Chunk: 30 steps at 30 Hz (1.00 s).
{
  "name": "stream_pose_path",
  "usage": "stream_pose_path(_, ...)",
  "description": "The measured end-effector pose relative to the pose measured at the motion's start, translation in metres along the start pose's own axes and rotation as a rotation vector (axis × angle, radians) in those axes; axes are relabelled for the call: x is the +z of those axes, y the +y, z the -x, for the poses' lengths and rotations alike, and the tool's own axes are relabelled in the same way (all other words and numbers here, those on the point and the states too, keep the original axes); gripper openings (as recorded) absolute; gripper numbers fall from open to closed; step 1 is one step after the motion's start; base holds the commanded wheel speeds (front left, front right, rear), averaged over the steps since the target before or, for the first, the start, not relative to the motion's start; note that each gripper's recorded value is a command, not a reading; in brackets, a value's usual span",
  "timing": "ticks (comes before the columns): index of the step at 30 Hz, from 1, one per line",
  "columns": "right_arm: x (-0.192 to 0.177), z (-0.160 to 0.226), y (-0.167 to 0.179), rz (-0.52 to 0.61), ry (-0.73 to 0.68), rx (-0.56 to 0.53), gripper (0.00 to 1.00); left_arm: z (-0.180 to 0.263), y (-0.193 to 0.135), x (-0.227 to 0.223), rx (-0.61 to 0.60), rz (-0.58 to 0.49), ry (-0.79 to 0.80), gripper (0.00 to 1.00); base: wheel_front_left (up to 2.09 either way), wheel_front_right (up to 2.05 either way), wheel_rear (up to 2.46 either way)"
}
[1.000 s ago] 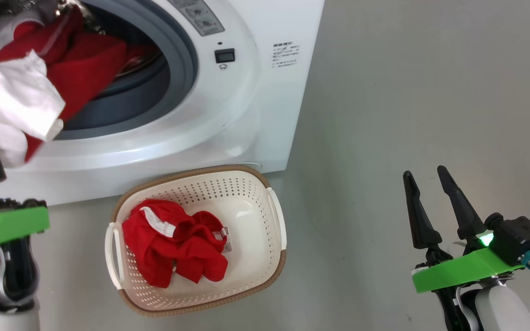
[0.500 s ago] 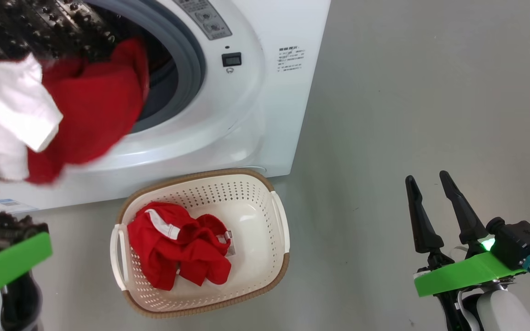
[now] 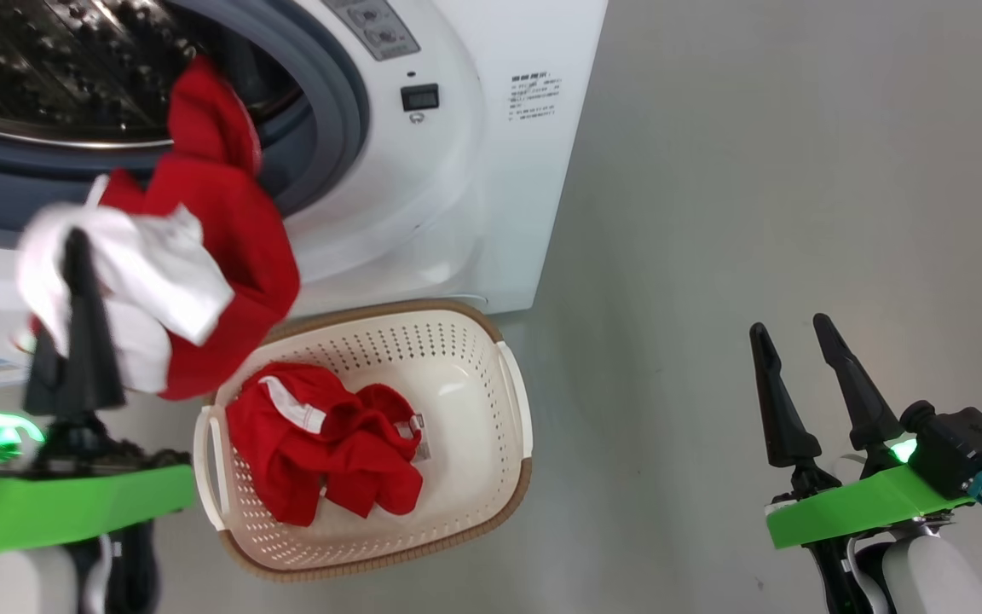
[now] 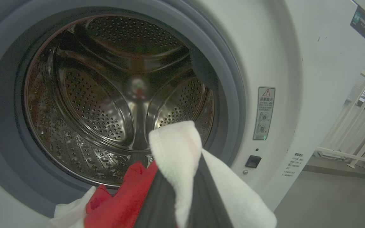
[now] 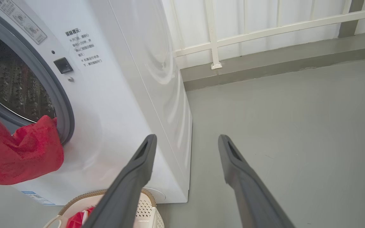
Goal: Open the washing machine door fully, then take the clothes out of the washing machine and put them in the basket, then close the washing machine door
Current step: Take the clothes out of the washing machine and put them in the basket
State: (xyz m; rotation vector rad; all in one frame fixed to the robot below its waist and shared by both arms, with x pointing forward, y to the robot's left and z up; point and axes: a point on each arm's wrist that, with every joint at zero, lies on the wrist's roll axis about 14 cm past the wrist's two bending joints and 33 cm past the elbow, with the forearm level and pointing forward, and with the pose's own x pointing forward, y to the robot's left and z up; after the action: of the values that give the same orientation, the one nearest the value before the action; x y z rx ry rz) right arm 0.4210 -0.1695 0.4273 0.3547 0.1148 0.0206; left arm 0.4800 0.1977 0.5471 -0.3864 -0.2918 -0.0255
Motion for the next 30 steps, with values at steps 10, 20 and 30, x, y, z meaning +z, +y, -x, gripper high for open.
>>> stream_pose_path(10, -0.012, -0.009, -0.004, -0.008, 0.026, -0.008, 1.0, 0.029, 0.023, -0.101, 0.082, 0.021, 0.299, 0.0, 0.0, 0.0, 0.0)
stream_pose_path(20, -0.026, -0.02, -0.012, -0.021, 0.054, -0.025, 1.0, 0.053, 0.032, -0.186, 0.106, 0.026, 0.548, 0.0, 0.0, 0.0, 0.0)
stream_pose_path(30, -0.044, -0.033, -0.022, -0.024, 0.085, -0.041, 1.0, 0.073, 0.052, -0.253, 0.127, -0.009, 0.75, 0.0, 0.0, 0.0, 0.0)
